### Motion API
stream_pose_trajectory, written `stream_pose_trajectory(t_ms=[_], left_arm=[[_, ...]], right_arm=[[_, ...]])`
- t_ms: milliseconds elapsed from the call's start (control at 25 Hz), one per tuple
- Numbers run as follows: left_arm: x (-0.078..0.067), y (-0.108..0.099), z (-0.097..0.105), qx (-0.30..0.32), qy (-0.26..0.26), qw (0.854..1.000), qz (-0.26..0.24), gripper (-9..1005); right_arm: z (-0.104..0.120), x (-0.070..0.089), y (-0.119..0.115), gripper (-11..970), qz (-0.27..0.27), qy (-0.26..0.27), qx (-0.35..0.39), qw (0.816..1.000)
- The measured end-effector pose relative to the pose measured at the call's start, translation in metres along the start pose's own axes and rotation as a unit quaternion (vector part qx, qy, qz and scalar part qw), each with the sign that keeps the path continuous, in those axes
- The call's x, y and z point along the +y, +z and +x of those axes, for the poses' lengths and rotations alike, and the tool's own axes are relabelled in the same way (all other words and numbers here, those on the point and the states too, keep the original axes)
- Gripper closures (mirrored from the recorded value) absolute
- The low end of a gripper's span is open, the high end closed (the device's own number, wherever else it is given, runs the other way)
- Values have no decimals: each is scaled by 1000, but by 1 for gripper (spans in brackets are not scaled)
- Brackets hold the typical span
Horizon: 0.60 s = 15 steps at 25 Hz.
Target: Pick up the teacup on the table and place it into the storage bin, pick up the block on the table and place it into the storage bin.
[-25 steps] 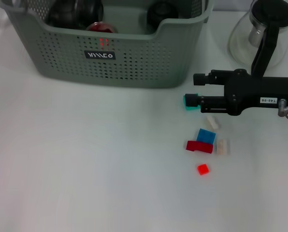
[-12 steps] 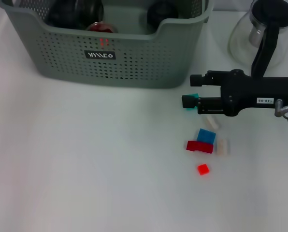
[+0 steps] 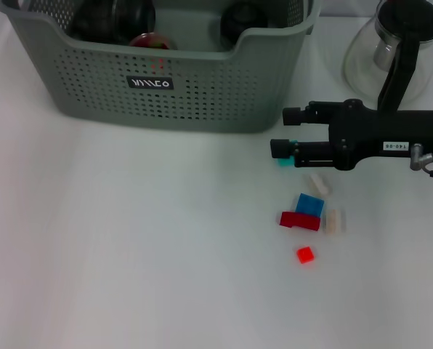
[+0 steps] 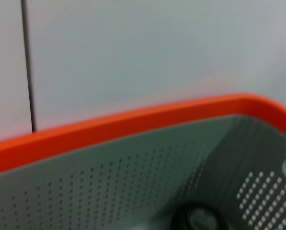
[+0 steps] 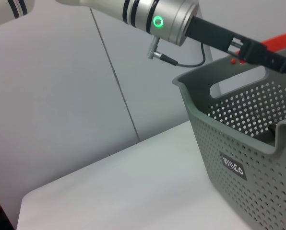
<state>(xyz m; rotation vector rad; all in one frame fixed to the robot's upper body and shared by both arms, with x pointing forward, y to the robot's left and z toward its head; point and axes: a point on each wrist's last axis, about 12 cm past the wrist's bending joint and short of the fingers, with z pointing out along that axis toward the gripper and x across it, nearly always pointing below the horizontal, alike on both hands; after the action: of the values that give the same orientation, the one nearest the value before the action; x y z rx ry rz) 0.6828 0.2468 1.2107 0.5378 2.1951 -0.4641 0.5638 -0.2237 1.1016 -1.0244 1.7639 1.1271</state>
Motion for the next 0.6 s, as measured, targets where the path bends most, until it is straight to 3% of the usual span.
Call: stream_pose_trajectory(t_ms=[80, 160, 240, 320, 440, 520, 600], left_arm=[[1, -9, -2, -24, -14, 999, 16, 711], [3, -22, -1, -68, -37, 996, 50, 614], [7, -42, 5, -133, -64, 983, 108, 517], [8, -64, 17, -211, -79, 956, 189, 429], [7, -95, 45, -303, -58, 903, 298, 312], [6, -108, 64, -330, -44, 880, 340, 234], [7, -114, 87, -333, -36, 874, 353, 194]], right_arm=[[-1, 0, 0, 198, 0, -1, 0, 1000], [-2, 0, 1, 198, 0, -1, -1, 1000], [-2, -1, 1, 198, 0, -1, -1, 1000], [-2, -1, 2, 198, 1, -1, -2, 1000], [-2, -1, 3, 198, 2, 0, -2, 1000], [-2, -1, 3, 198, 3, 0, -3, 1000], [-2, -1, 3, 198, 3, 0, -5, 1000]])
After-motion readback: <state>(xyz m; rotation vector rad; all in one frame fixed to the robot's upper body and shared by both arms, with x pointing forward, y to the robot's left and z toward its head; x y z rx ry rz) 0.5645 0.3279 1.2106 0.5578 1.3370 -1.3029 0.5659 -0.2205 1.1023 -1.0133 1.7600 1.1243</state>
